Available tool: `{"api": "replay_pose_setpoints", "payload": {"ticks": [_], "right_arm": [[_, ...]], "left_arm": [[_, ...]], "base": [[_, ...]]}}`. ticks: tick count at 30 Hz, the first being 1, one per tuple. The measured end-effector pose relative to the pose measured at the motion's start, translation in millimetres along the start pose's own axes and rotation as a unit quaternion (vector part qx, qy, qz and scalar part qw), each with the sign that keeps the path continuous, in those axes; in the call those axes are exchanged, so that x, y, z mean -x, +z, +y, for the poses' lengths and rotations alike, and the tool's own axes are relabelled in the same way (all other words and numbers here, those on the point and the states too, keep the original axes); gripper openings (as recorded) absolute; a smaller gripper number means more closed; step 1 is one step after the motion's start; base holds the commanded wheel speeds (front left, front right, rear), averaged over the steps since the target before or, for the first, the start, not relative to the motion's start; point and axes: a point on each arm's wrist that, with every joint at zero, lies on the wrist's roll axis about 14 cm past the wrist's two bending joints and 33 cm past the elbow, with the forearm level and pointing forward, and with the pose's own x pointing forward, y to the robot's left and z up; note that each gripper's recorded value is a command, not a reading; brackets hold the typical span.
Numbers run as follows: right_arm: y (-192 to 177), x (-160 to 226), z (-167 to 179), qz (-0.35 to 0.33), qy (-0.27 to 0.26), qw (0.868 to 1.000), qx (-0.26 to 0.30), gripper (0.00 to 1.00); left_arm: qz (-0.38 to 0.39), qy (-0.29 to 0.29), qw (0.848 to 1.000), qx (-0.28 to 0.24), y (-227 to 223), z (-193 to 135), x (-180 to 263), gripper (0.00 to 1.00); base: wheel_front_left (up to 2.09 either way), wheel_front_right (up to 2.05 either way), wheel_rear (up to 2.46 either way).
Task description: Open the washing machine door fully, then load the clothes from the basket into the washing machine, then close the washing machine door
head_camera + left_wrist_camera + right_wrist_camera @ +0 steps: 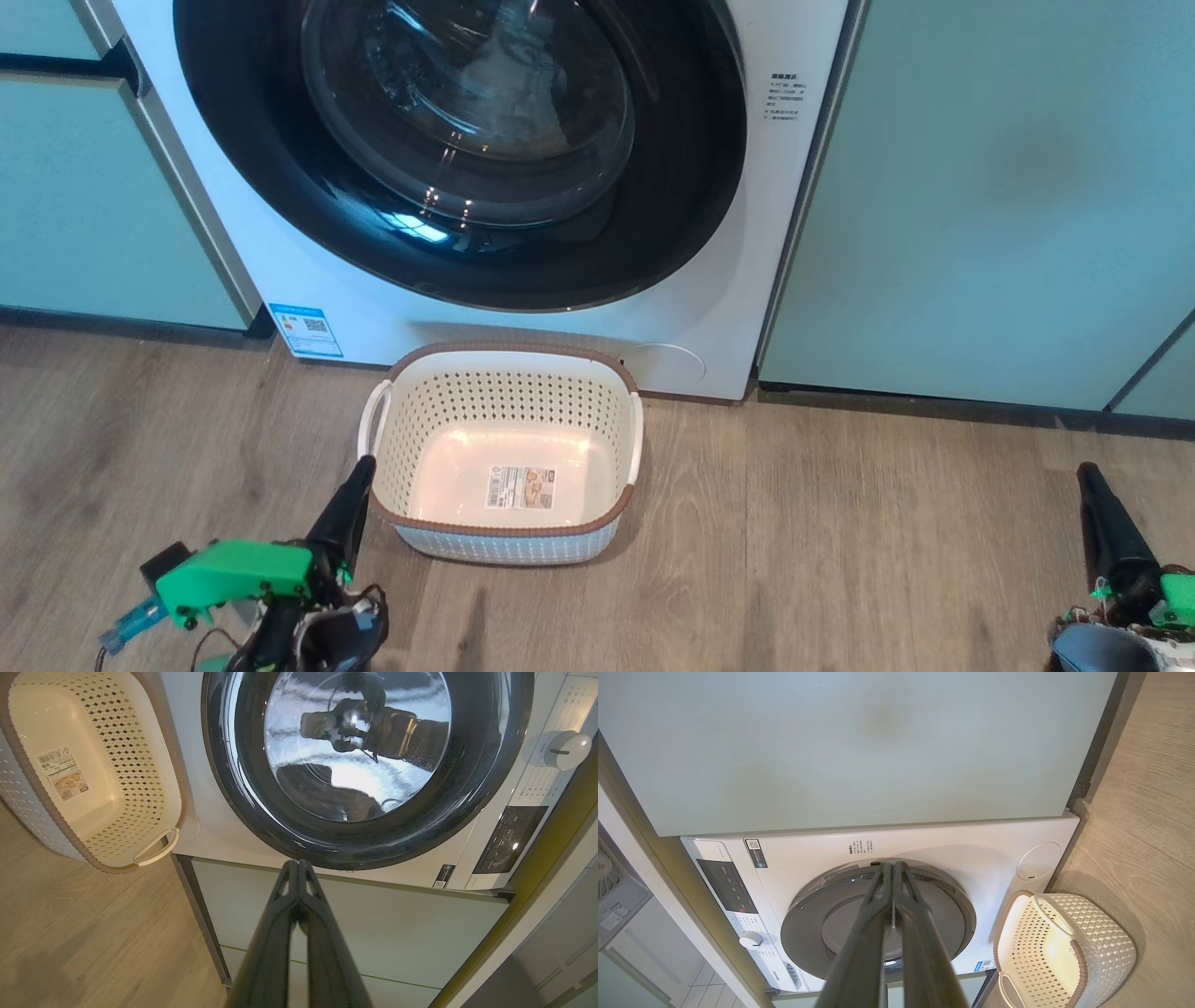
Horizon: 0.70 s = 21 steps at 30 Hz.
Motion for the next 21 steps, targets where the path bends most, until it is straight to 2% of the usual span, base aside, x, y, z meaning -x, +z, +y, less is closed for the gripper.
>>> {"api": "replay_pose_setpoints", "payload": {"ticks": [21], "right_arm": [[0.0,0.0,0.0,0.0,0.0,1.0,0.0,0.0]], "left_arm": [[0.0,0.0,1.0,0.0,0.1,0.0,0.0,0.0]], "base": [[0.0,0.0,0.0]]}}
